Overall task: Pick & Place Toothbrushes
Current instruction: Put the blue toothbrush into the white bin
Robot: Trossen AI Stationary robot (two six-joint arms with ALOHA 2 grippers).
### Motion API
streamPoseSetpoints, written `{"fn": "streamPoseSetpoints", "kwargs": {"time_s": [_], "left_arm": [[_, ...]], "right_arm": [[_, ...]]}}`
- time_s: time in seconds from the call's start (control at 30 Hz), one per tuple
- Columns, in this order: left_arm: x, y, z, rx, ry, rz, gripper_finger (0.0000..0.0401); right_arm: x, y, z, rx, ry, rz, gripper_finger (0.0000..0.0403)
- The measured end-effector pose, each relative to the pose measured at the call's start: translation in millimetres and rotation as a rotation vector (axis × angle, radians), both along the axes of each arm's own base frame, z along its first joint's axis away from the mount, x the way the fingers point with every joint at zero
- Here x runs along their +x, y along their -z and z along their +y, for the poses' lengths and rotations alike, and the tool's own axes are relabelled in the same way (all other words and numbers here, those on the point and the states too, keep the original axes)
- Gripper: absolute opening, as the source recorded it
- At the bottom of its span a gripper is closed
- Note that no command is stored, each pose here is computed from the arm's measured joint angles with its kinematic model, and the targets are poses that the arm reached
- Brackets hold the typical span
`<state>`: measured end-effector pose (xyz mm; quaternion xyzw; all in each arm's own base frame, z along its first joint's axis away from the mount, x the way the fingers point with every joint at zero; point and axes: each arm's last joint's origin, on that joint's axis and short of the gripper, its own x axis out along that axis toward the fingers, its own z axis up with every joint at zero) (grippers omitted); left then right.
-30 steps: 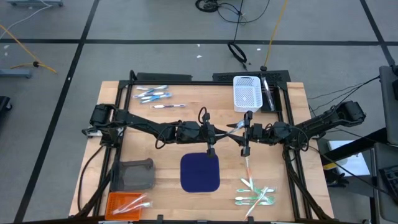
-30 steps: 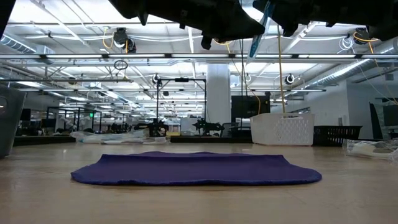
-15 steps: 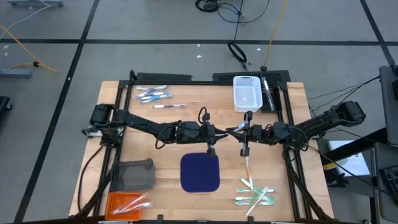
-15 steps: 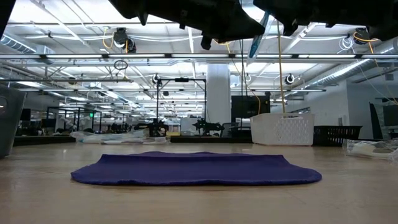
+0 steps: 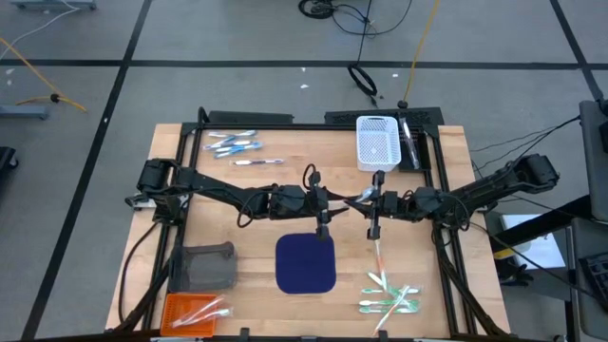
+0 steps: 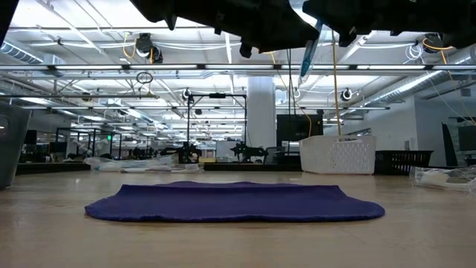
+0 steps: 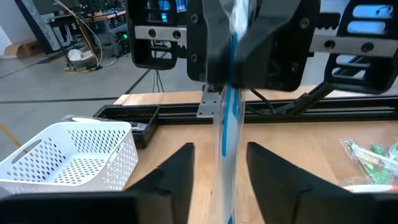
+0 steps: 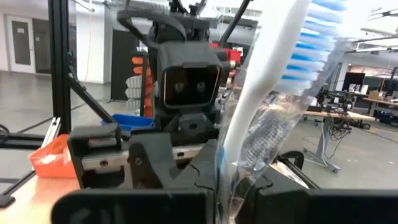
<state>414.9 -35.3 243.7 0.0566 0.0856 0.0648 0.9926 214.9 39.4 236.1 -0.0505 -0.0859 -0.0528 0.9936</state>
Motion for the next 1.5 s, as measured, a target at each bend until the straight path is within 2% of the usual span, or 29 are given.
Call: {"fn": "streamPoseSetpoints", "kwargs": {"time_s": [0.17, 0.33, 0.63, 0.83, 0.97, 1.3, 1.5], "left_arm": [[0, 1, 0, -0.002, -0.001, 0.006, 0.0193], [0, 1, 0, -0.009, -0.002, 0.005, 0.0213], [-1, 3, -1, -0.117, -0.019, 0.015, 0.0202], [-1, 5, -5, -0.163, -0.019, 0.028, 0.0194], [-2, 5, -10, -0.162, -0.008, 0.037, 0.0194], [-3, 5, -15, -0.162, 0.004, 0.037, 0.0195], [-3, 5, -15, -0.163, 0.003, 0.036, 0.0196]], "right_arm": [[-4, -1, -1, 0.001, 0.005, 0.031, 0.0008], [-14, -3, -7, 0.006, 0.133, 0.093, 0.0008], [-26, -13, -28, 0.027, 0.299, 0.077, 0.0008], [-28, -9, -63, 0.039, 0.535, 0.122, 0.0008], [-33, -6, -88, 0.086, 0.634, 0.133, 0.0008], [-51, 2, -144, 0.232, 0.685, 0.123, 0.0008], [-58, 16, -171, 0.357, 0.672, 0.153, 0.0008]]}}
